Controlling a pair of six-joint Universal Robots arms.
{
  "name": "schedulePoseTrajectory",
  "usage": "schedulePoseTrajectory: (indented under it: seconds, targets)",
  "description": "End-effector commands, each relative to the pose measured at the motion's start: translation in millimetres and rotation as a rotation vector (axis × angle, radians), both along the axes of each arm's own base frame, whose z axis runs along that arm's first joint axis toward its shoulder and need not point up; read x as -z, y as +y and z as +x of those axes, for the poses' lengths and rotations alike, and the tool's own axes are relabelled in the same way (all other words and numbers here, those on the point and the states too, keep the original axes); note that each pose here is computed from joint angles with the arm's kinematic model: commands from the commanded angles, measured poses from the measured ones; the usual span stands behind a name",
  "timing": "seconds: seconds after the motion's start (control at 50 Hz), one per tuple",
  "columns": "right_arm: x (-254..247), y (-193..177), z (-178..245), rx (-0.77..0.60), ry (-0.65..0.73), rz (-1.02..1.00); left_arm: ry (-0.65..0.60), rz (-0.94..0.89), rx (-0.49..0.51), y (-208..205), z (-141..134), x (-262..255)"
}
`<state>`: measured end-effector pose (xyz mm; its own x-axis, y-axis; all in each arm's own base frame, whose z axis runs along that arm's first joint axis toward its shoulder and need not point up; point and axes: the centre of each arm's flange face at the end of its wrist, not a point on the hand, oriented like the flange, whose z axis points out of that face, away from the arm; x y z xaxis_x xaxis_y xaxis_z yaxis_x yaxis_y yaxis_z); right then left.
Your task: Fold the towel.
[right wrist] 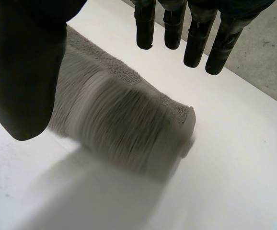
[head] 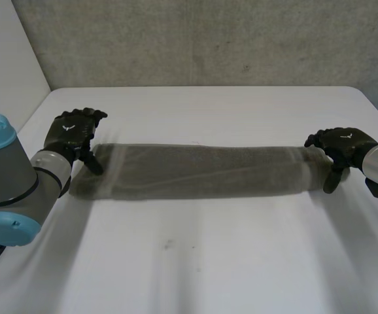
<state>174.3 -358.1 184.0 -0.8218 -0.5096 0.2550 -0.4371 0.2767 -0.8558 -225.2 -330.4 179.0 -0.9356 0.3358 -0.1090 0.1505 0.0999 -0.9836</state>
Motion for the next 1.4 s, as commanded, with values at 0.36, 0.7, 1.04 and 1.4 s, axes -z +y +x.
schedulePoseTrajectory:
  seconds: [0.36, 0.7, 1.04, 1.4]
  targets:
    - [32, 5, -32, 0.014, 0.116, 0.039, -0.005, 0.019, 0.004, 3, 0, 6]
    - [43, -11, -37, 0.041, 0.125, -0.038, 0.063, 0.021, 0.002, 9, -3, -3]
    - [-15, -47, -96, 0.215, 0.396, -0.21, 0.123, -0.047, -0.003, 11, -2, -33]
    - [-22, 118, 229, -0.585, 0.116, -0.506, 0.251, -0.212, 0.061, 13, -23, -100]
